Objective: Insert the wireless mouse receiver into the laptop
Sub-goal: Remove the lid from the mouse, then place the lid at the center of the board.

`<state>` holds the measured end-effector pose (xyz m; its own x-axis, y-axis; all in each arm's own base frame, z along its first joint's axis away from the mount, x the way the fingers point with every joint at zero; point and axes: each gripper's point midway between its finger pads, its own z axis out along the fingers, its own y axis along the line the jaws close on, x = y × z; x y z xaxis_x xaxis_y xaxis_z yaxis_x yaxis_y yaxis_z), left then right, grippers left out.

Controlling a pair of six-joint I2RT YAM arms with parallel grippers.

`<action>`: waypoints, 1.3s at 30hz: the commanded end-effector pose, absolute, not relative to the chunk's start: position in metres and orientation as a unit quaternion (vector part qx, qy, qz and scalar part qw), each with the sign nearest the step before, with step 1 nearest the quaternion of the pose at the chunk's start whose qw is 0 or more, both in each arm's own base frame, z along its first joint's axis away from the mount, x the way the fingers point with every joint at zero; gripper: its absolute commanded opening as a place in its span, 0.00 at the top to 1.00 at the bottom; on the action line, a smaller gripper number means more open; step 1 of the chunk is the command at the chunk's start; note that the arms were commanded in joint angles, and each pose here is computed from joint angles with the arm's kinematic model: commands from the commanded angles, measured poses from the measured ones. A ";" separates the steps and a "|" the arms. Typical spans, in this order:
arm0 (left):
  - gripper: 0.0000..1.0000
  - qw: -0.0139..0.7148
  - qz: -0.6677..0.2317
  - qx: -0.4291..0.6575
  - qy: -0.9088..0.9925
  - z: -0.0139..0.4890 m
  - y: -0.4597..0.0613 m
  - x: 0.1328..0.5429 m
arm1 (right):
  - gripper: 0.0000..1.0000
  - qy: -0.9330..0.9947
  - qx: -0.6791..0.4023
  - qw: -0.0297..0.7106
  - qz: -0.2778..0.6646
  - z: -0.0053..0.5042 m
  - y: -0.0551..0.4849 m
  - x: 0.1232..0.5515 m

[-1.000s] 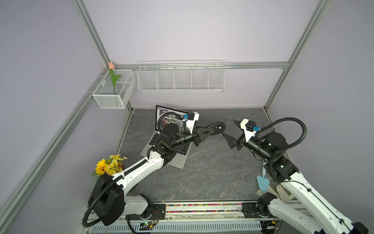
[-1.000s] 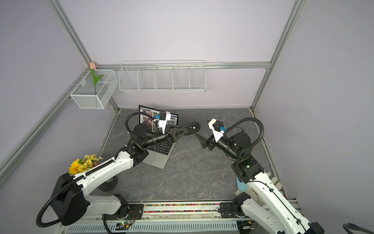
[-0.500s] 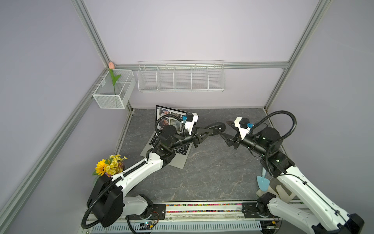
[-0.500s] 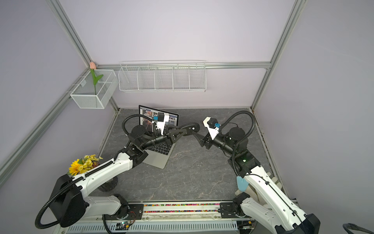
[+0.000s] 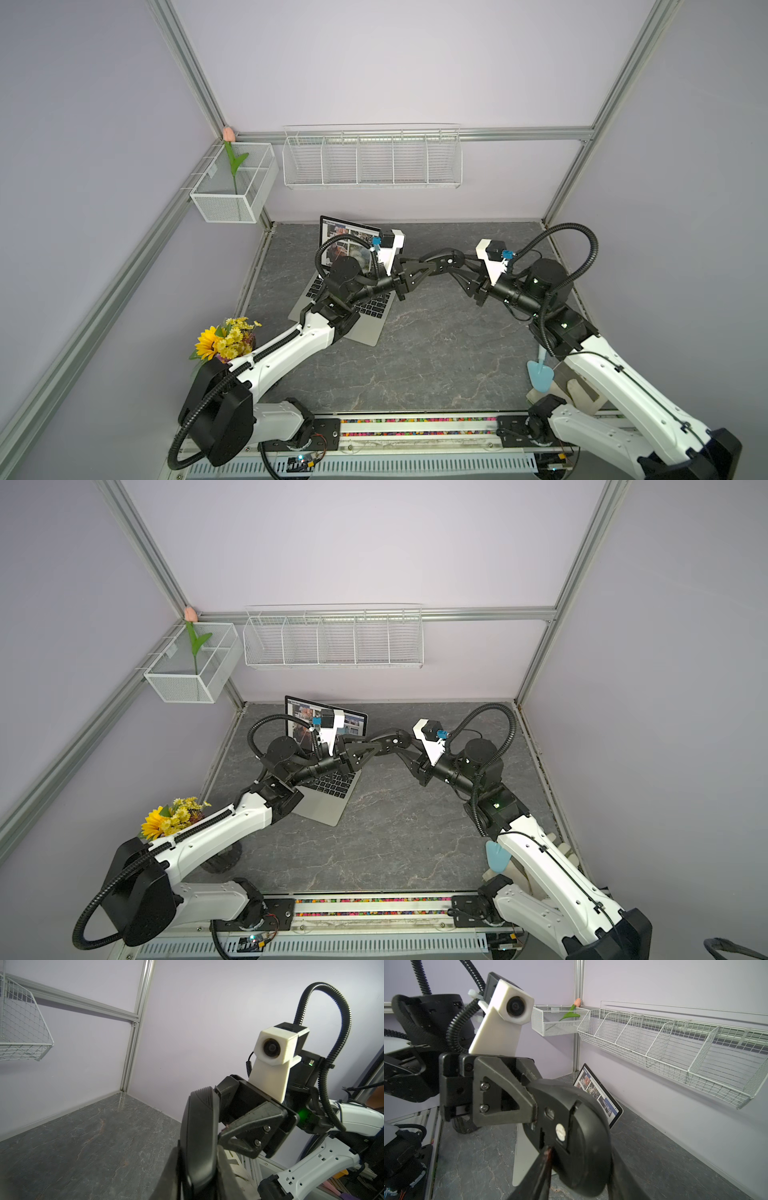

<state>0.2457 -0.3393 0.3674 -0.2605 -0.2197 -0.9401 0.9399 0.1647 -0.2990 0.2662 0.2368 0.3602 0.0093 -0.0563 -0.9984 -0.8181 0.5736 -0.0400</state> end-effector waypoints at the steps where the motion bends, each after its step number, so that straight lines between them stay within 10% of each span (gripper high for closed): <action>1: 1.00 0.511 -0.578 0.341 0.538 0.377 -0.341 0.230 | 0.65 0.630 -0.349 0.623 0.304 0.364 0.236 0.268; 26: 1.00 0.551 -0.474 0.301 0.617 0.358 -0.315 0.270 | 0.93 0.672 -0.318 0.597 0.302 0.357 0.203 0.269; 30: 1.00 0.564 -0.423 0.261 0.659 0.341 -0.303 0.292 | 0.93 0.825 -0.116 0.540 0.120 0.293 0.126 0.320; 39: 1.00 0.511 -0.390 0.237 0.729 0.304 -0.280 0.307 | 0.93 0.954 -0.037 0.290 -0.069 0.133 0.102 0.293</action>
<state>0.3095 -0.2856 0.3000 -0.3485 -0.0775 -0.9341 0.7562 0.5655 -0.3291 0.3181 0.1419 0.1785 -0.7027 -0.1618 -0.6928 -0.2166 0.9762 -0.0084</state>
